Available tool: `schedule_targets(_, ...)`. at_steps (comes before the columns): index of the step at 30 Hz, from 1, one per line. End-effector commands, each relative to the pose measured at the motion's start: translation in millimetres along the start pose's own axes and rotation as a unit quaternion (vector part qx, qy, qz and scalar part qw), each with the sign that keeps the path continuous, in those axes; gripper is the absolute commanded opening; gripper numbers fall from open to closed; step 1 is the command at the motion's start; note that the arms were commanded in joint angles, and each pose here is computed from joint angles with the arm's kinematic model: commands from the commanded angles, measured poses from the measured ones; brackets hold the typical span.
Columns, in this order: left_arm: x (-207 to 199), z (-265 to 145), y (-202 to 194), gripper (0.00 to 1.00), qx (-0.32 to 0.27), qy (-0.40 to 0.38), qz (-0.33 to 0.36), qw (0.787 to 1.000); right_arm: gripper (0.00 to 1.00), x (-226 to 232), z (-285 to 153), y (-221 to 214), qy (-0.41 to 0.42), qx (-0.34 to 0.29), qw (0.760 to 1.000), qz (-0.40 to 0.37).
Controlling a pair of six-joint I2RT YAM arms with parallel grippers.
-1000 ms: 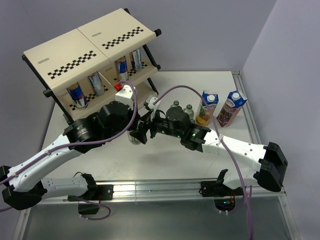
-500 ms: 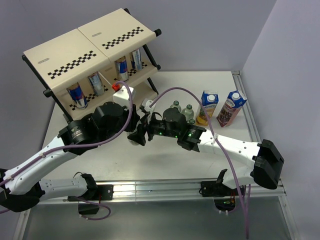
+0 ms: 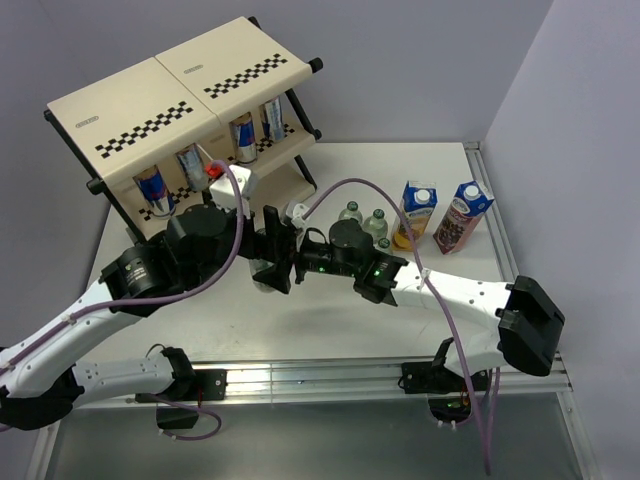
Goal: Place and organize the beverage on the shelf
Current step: Pick up the drink from the center of the board, then adjust the drink.
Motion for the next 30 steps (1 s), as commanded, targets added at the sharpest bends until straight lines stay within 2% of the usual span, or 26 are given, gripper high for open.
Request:
schedule_targets(1, -12, -11, 32, 0.99, -0.07, -0.03, -0.046, 0.996, 0.0, 4, 5, 63, 0.017, -0.142, 0.988, -0.051)
schedule_targets(6, 1, -19, 49, 1.0, -0.104, 0.04, -0.081, 0.991, 0.0, -7, 13, 53, -0.014, -0.141, 0.988, -0.056)
schedule_targets(7, 13, -22, 51, 0.99, -0.118, 0.098, -0.085, 0.985, 0.0, -11, 14, 51, -0.024, -0.149, 0.987, -0.059)
schedule_targets(10, 34, -40, 67, 0.99, -0.161, 0.197, -0.12, 0.96, 0.0, -29, 23, 37, -0.059, -0.14, 0.986, -0.064)
schedule_targets(13, 47, -55, 74, 0.99, -0.188, 0.24, -0.138, 0.942, 0.0, -54, 34, 24, -0.103, -0.132, 0.983, -0.079)
schedule_targets(17, 57, -68, 72, 0.99, -0.2, 0.238, -0.133, 0.941, 0.0, -88, 44, 9, -0.181, -0.138, 0.97, -0.087)
schedule_targets(19, 63, -73, 67, 1.0, -0.201, 0.236, -0.127, 0.942, 0.0, -100, 47, 10, -0.215, -0.162, 0.959, -0.088)
schedule_targets(20, 65, -75, 65, 1.0, -0.201, 0.235, -0.118, 0.944, 0.0, -109, 51, -2, -0.227, -0.155, 0.956, -0.102)
schedule_targets(21, 66, -79, 66, 0.99, -0.208, 0.222, -0.123, 0.945, 0.0, -115, 50, 4, -0.239, -0.191, 0.946, -0.11)
schedule_targets(23, 70, -77, 56, 1.0, -0.204, 0.22, -0.097, 0.949, 0.0, -129, 54, -12, -0.268, -0.201, 0.936, -0.11)
schedule_targets(25, 73, -70, 46, 1.0, -0.202, 0.23, -0.083, 0.948, 0.0, -138, 57, -8, -0.29, -0.225, 0.923, -0.119)
schedule_targets(30, 80, -65, 33, 1.0, -0.198, 0.256, -0.066, 0.944, 0.0, -146, 77, -16, -0.281, -0.209, 0.931, -0.104)
Point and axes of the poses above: each gripper's point midway between its finger pads, its own z axis out along the fingers, its own x axis along the line the jaws close on, y = z × x, the point moved 8 cm from there along -z, back along the fingers, and after that the axes turned 6 degrees about -z, right-handed, at the moved point
